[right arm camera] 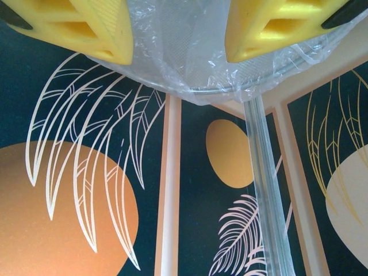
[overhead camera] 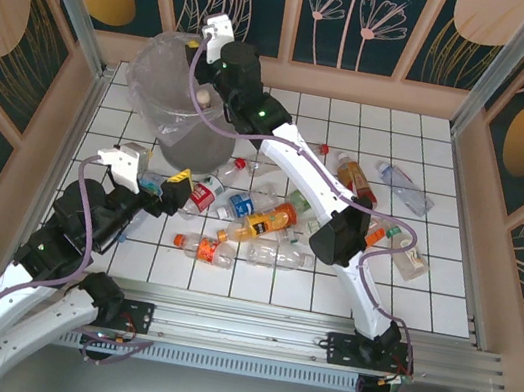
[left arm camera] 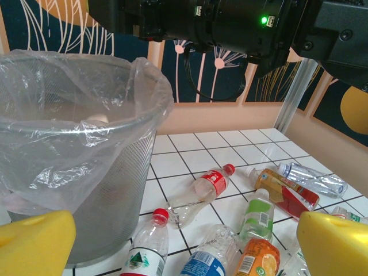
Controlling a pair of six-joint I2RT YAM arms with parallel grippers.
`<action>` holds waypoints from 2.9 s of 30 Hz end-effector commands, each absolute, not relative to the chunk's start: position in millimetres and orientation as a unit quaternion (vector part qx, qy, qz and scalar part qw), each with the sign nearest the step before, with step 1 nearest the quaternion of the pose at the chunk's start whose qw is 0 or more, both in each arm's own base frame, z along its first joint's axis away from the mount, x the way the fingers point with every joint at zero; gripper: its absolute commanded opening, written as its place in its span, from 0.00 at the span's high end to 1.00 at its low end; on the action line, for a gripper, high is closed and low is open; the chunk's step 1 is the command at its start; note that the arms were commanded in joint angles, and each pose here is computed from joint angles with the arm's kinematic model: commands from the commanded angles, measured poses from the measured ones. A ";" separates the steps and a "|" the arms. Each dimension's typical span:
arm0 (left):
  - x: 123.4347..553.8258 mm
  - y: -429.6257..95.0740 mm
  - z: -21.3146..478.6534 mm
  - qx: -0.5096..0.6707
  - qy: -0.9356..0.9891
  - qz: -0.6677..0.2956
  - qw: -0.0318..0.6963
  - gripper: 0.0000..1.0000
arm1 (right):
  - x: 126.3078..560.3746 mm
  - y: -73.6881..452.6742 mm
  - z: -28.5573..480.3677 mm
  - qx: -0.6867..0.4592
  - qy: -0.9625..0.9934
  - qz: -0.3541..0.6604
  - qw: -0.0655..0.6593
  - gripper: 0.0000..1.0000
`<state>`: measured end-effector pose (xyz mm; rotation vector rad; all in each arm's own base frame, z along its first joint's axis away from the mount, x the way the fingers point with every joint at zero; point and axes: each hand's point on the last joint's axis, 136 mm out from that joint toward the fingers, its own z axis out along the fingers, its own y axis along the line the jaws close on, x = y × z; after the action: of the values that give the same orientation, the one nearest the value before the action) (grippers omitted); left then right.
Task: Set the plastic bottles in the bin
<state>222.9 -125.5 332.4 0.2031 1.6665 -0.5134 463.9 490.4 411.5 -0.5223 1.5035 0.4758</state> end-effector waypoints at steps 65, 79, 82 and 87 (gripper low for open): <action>171.1 -221.4 299.4 0.327 0.701 -0.399 0.493 0.01 | 178.8 264.3 193.9 -0.299 0.864 0.278 0.296 0.23; 164.1 -228.4 298.3 0.336 0.698 -0.425 0.469 0.02 | 168.8 268.5 121.6 -0.348 0.896 0.173 0.213 0.20; 161.6 -227.0 302.0 0.336 0.693 -0.427 0.474 0.01 | 169.2 269.2 110.7 -0.354 0.900 0.156 0.202 0.18; 160.7 -223.5 306.3 0.333 0.689 -0.423 0.486 0.01 | 170.1 269.8 99.4 -0.367 0.900 0.133 0.193 0.12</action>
<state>164.8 -223.0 299.0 0.8025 1.7174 -1.0149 168.1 271.6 98.6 -0.9997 2.5345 0.4331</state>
